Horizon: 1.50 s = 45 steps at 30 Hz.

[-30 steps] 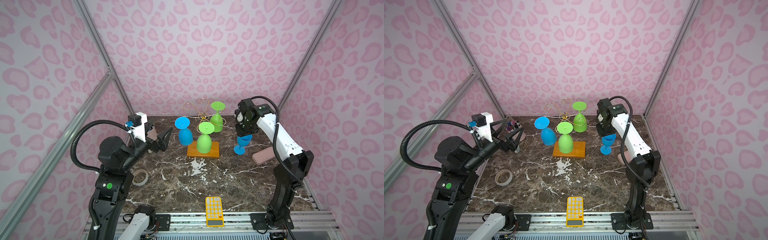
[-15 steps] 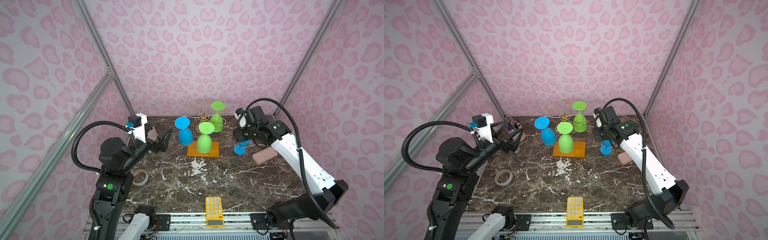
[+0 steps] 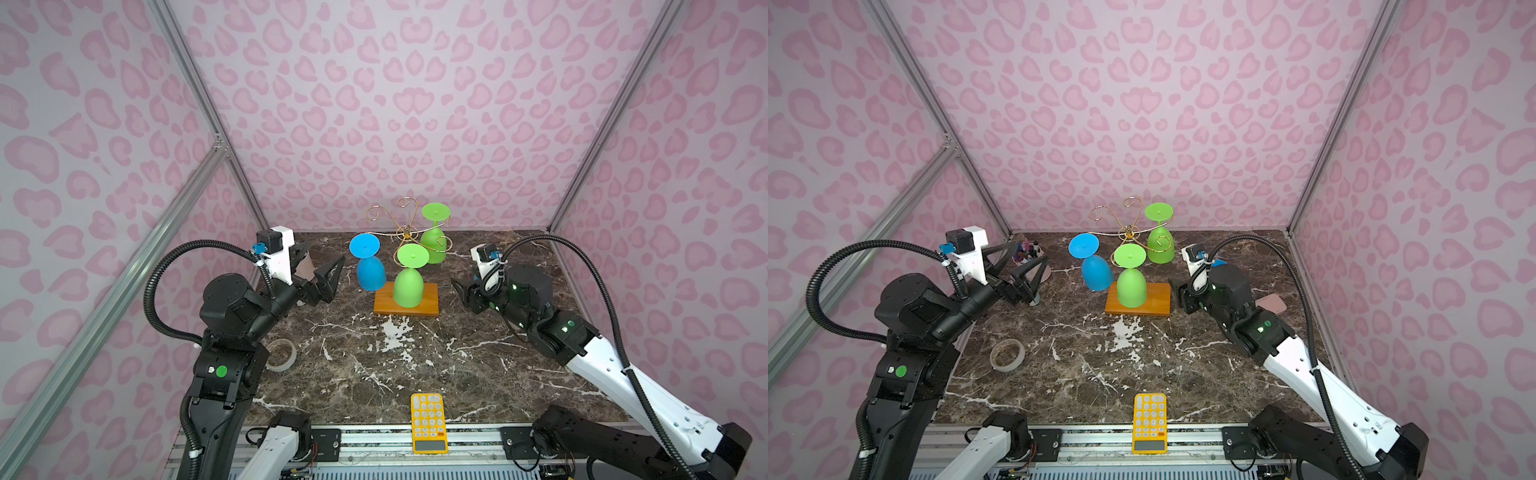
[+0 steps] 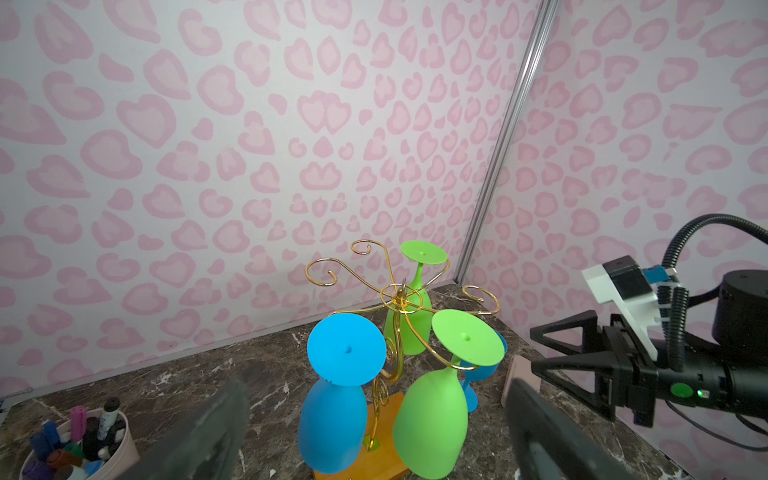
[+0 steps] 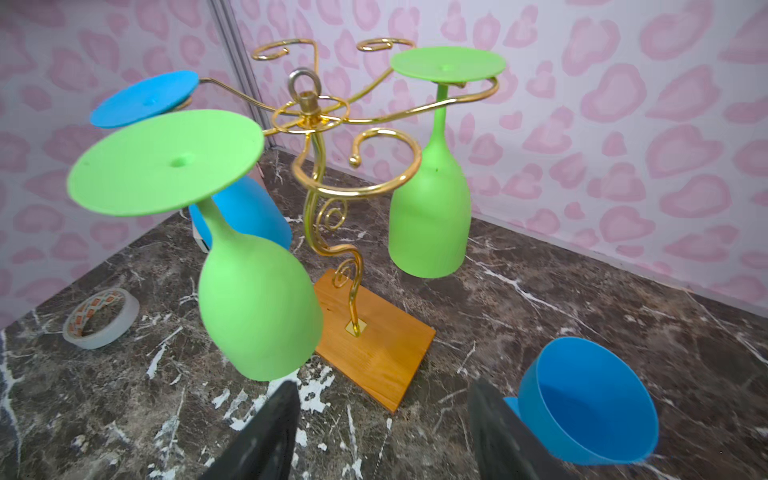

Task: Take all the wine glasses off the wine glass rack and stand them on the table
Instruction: 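Raise the right gripper off the blue glass and swing it toward the rack, then reach the right gripper toward the green glass foot on the rack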

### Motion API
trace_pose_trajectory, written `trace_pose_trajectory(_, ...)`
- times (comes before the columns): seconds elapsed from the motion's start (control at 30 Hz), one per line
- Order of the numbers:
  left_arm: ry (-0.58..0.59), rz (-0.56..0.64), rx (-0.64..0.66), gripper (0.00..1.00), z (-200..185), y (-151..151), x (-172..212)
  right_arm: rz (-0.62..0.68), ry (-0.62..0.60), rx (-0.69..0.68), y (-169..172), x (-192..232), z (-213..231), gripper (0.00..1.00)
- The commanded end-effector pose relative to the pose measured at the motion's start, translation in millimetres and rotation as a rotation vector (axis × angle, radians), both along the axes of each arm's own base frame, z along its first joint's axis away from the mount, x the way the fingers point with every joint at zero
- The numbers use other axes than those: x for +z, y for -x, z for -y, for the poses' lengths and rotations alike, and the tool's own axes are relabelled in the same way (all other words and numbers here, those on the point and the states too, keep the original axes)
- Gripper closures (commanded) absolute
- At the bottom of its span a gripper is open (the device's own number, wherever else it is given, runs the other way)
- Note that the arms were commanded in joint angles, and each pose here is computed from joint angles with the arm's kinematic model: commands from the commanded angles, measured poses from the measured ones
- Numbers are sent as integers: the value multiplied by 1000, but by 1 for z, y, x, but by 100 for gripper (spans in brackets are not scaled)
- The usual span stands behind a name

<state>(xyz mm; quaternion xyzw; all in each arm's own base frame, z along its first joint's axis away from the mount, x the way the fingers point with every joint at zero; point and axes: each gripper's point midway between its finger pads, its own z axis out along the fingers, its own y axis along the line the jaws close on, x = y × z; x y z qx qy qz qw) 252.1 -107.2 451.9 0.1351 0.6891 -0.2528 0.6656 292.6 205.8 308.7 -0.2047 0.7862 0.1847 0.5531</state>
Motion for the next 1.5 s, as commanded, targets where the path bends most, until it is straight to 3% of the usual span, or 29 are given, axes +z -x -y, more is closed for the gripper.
trace_pose_trajectory(0.0,14,2,10,3,-1,-3,0,106,-145,56,7,23,-12,36)
trace_pose_trajectory(0.23,33,-34,28,3,-3,-9,-10,190,-228,136,18,21,-41,39)
trace_pose_trajectory(0.43,45,-33,37,3,-5,-9,-10,228,-257,125,7,23,-60,41)
trace_pose_trajectory(1.0,75,-81,55,3,-7,-15,-23,227,-261,190,-14,18,-100,42)
trace_pose_trajectory(1.47,70,-92,69,3,-9,-12,-29,244,-241,168,-30,17,-111,43)
